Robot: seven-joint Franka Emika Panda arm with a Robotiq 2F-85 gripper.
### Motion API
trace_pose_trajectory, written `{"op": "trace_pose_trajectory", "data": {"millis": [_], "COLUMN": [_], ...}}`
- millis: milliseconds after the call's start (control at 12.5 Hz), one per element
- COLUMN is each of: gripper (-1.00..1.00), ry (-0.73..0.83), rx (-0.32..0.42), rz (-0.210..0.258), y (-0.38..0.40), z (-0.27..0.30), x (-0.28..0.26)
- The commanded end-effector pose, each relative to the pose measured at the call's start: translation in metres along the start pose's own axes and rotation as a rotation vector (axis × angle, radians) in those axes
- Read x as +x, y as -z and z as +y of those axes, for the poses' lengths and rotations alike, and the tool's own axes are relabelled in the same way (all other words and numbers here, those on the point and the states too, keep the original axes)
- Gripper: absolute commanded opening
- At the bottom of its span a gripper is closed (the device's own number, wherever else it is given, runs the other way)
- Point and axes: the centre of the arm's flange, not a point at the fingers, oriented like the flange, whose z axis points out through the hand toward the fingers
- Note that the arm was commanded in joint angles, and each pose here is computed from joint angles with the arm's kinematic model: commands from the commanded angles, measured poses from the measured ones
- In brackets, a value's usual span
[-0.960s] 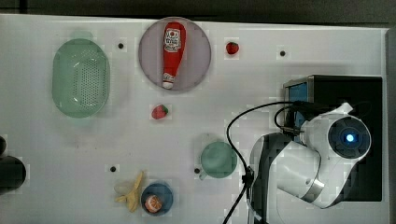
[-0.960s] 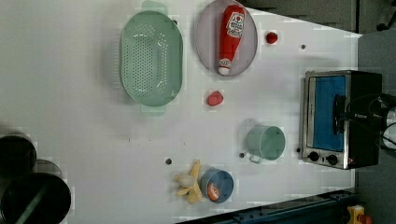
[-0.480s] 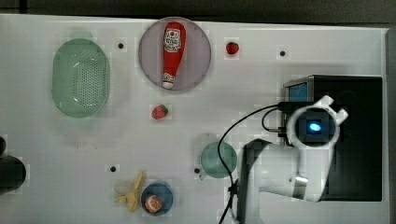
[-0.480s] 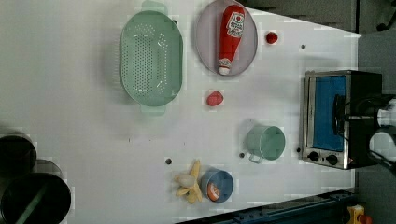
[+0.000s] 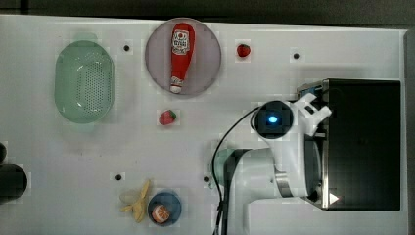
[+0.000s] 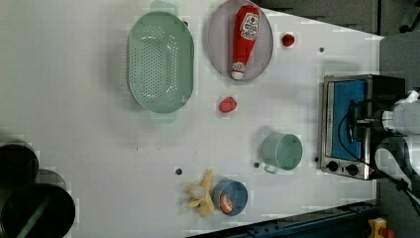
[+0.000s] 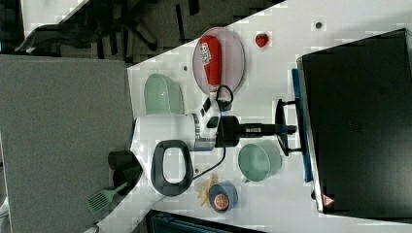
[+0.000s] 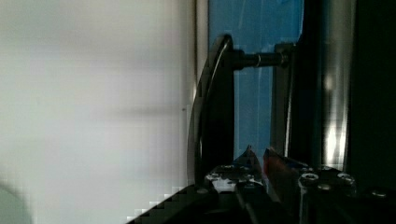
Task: Flap open oven.
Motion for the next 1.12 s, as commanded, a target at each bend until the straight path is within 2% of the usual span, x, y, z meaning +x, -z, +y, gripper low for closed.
{"op": "trace_pose_trajectory", "data": {"millis": [80,480,720,880,1120], "gripper": [-0.65,-0.65,-0.65,-0.65,-0.65], "ry": [-0.044,-0.076,-0.036,-0.018,-0.029], "rx": [-0.026,-0.183,-0.308,-0.340,-0.350], "rz": [-0.016,0.007,0.042,0.043,0.032], "y": [-0.003,-0.027,-0.050,-0.070,-0.093], "z": [-0.064,-0.142,-0.186,-0.208,-0.228], "x": [0.008,0.007,0.005,0.002,0.004]}}
